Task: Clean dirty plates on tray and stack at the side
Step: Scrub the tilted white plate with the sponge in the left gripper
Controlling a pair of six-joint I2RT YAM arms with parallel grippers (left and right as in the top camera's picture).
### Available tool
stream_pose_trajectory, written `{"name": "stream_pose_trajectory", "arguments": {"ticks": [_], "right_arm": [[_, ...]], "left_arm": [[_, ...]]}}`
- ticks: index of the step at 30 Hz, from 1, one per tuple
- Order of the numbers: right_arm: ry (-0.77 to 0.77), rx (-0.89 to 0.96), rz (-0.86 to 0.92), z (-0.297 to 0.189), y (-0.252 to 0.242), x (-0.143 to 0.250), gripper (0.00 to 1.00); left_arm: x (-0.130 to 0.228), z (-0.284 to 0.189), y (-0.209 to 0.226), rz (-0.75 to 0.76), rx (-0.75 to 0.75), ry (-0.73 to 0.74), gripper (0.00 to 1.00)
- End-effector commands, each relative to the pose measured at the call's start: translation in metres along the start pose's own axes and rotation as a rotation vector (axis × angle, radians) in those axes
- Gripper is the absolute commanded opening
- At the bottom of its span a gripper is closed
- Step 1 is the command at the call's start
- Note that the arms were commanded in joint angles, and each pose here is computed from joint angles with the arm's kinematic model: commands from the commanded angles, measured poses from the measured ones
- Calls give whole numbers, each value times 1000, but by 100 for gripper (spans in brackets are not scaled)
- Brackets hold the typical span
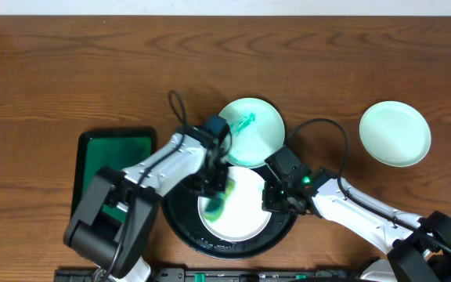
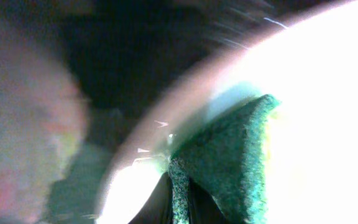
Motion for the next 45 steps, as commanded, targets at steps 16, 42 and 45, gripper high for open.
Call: {"name": "stream_pose_trajectory", "arguments": {"ticks": [16, 42, 45], "right_arm": [[-5, 94, 13, 9, -19, 2, 1], [0, 98, 11, 9, -19, 3, 1], [0, 98, 12, 9, -19, 3, 1]], "left_arm": [[-5, 45, -23, -92, 55, -29, 7], [-18, 0, 84, -465, -746, -344, 7], [-11, -2, 87, -489, -788, -324, 7]]}}
Point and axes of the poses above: each gripper's point midway between its finger pads, its own z axis out along the fingers, its own y axis along the line the jaws close on, x = y × z, the point moved 9 cm from there along -z, back along the fingers, and after that the axes turned 1 degree about -z, right-handed, at the moved point
